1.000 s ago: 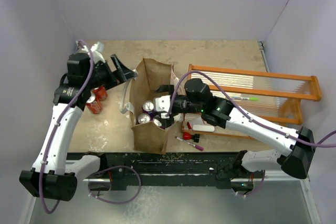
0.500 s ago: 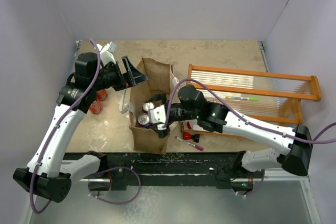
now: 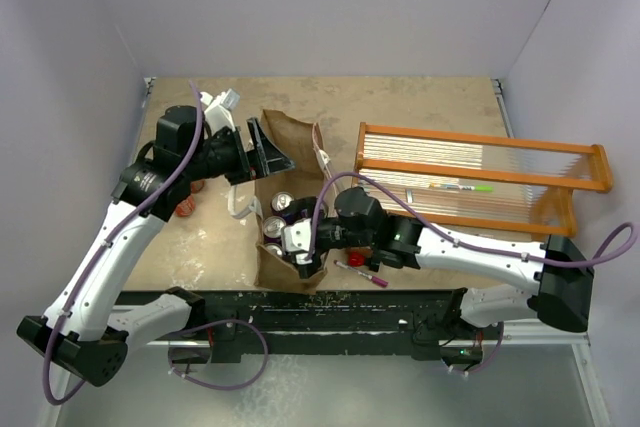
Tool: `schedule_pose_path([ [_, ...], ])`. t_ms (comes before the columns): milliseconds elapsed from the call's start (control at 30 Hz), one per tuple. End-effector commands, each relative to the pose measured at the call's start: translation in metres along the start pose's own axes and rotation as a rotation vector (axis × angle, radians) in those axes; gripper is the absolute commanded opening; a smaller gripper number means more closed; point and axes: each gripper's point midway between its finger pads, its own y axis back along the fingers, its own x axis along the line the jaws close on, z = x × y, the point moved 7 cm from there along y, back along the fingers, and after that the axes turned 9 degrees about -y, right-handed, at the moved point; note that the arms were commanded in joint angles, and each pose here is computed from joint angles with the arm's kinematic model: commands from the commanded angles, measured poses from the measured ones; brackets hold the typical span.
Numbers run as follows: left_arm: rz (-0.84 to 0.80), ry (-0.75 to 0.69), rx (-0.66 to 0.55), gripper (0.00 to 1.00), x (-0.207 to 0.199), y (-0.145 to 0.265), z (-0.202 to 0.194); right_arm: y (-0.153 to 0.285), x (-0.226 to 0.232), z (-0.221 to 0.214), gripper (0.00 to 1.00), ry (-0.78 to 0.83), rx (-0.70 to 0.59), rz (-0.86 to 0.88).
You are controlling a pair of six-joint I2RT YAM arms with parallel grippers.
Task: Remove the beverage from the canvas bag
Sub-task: Adjust the canvas bag at the center of the board.
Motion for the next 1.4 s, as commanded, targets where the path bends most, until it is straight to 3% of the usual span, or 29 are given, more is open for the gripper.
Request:
schedule_pose_path([
  [0,0.021,0.002,-0.007,0.89,-0.008,0.002,-0.003,0.007,0.003,0.006,1.00,-0.009,-0.031,-0.063],
  [200,0.087,0.003,0.019,0.85,-0.004,-0.001,-0.010,0.034,-0.017,0.026,1.00,-0.016,-0.116,-0.288],
  [367,0.134,0.020,0.067,0.87,0.008,-0.012,-0.018,0.045,-0.021,0.020,1.00,-0.009,-0.086,-0.369],
  [700,0.144,-0.033,0.139,0.76,0.005,-0.042,-0.022,0.038,-0.007,0.003,0.99,0.000,-0.053,-0.288],
  [967,0.366,-0.001,0.158,0.62,0.028,-0.043,-0.037,0.019,0.016,-0.012,0.92,-0.018,-0.033,-0.091],
  [1233,0.432,0.048,0.124,0.59,0.042,-0.042,-0.047,0.014,0.025,-0.021,0.93,-0.029,-0.002,-0.028],
  [1367,0.368,0.029,0.071,0.71,0.033,-0.041,-0.039,0.016,0.023,-0.018,0.94,-0.018,-0.009,-0.033],
])
